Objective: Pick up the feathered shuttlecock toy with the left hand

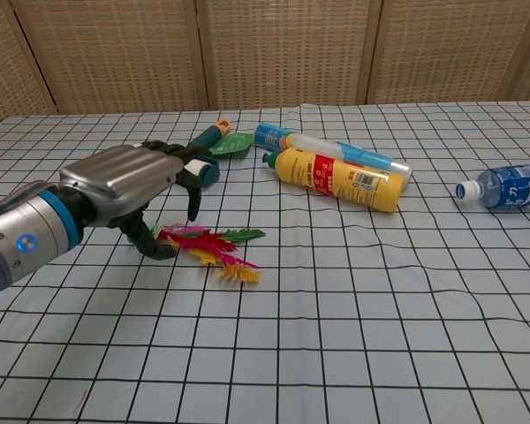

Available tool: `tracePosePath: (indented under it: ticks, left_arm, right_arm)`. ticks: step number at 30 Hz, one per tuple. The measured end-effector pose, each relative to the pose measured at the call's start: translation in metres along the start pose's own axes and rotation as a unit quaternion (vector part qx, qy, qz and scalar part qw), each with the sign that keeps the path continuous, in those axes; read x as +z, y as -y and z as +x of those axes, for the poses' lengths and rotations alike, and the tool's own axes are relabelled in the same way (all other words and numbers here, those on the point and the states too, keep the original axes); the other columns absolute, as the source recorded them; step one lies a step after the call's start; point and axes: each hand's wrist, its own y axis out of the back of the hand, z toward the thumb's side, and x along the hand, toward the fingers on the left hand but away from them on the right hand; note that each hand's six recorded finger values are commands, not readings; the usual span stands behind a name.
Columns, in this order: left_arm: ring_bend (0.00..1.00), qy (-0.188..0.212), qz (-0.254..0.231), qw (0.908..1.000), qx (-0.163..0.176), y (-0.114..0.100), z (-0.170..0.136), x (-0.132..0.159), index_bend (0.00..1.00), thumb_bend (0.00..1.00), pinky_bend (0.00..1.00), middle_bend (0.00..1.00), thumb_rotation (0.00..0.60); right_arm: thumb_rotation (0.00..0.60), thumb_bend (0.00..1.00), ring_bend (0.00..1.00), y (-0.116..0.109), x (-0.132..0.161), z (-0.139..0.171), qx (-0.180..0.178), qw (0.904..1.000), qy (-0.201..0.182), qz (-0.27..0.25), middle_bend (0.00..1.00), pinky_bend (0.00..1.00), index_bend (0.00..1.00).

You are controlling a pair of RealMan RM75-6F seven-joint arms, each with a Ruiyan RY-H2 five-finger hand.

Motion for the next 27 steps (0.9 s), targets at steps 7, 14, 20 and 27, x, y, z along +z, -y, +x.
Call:
tracePosePath:
  ticks: [7, 14, 20, 27]
  left_arm:
    - [0.0, 0.014, 0.02, 0.9996, -0.013, 0.018, 0.019, 0.034, 0.49, 0.24, 0.0, 0.0, 0.6]
    - [0.0, 0.018, 0.031, 0.9993, -0.014, 0.026, 0.033, 0.056, 0.5, 0.26, 0.0, 0.0, 0.6]
    - [0.0, 0.018, 0.035, 0.9991, -0.016, 0.029, 0.039, 0.064, 0.51, 0.26, 0.0, 0.0, 0.6]
    - [0.0, 0.017, 0.045, 0.9987, -0.018, 0.034, 0.042, 0.069, 0.53, 0.35, 0.0, 0.0, 0.6]
  right_arm:
    - [0.6, 0.08, 0.0, -0.005, -0.006, -0.003, -0.011, 0.9997, 0.0, -0.023, 0.0, 0.0, 0.02]
    - [0.6, 0.08, 0.0, -0.004, -0.007, -0.005, -0.016, 0.9994, -0.006, -0.028, 0.0, 0.0, 0.02]
    - [0.6, 0.08, 0.0, -0.004, -0.01, -0.006, -0.018, 0.9992, -0.004, -0.034, 0.0, 0.0, 0.02]
    - [0.6, 0.08, 0.0, -0.005, -0.011, -0.006, -0.02, 0.9991, -0.002, -0.037, 0.0, 0.0, 0.02]
